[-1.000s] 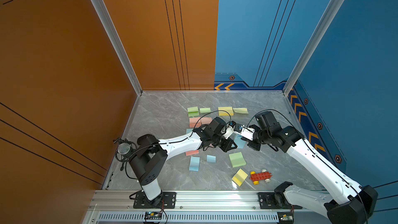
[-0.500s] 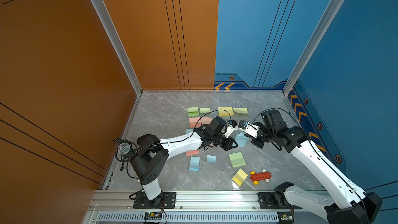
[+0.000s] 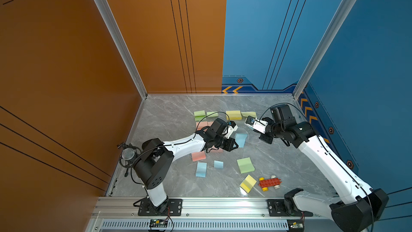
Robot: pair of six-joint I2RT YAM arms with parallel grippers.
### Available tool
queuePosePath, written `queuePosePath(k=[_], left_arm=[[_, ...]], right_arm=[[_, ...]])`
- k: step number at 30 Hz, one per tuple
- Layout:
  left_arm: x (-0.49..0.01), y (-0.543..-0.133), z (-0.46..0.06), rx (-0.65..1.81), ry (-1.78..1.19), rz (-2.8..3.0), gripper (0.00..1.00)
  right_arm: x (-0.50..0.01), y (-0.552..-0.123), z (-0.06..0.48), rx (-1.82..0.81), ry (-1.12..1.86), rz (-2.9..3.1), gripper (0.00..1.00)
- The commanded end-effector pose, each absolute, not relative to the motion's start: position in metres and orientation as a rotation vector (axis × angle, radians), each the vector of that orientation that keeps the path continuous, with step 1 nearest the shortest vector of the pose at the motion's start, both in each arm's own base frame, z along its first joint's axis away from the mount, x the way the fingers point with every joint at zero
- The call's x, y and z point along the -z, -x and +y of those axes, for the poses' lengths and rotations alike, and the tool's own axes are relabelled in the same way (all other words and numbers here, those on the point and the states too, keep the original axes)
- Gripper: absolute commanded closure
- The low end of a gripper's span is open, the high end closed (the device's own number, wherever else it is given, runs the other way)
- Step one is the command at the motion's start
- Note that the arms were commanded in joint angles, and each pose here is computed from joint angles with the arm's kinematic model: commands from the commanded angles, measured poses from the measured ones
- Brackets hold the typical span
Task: Tear off pages from different memo pads
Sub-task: Tear off the paper from the memo pad, then place the paper at the center of the board.
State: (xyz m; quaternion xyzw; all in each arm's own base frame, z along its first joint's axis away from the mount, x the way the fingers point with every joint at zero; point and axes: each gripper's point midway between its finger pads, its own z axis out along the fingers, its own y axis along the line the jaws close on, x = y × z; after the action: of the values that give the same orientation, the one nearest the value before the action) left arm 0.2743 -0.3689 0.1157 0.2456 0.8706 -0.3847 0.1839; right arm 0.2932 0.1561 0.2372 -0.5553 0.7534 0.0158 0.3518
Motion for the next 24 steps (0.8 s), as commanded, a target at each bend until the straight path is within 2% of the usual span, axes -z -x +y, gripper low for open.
queuePosePath(k=[1,8,13,24], left_arm=[[-0.120,-0.279,-0.353,1.040,-0.618,2.477,1.00],[-0.149,-0.276,-0.340,1.035,-0.581,2.411,1.00],[-0.146,-0.268,-0.326,0.991,-0.585,2.403,1.00],[-0.163,-0.268,-0.309,0.926,-0.555,2.334,1.00]], right_arm=[[-0.238,-0.309,0.154,0.018,1.499,1.921,1.00],[-0.181,-0.343,0.139,0.145,1.814,1.946,1.00],[-0.148,-0.375,0.134,0.185,1.950,1.997,1.00],[-0.077,-0.422,0.121,0.173,2.082,2.131,0.97]])
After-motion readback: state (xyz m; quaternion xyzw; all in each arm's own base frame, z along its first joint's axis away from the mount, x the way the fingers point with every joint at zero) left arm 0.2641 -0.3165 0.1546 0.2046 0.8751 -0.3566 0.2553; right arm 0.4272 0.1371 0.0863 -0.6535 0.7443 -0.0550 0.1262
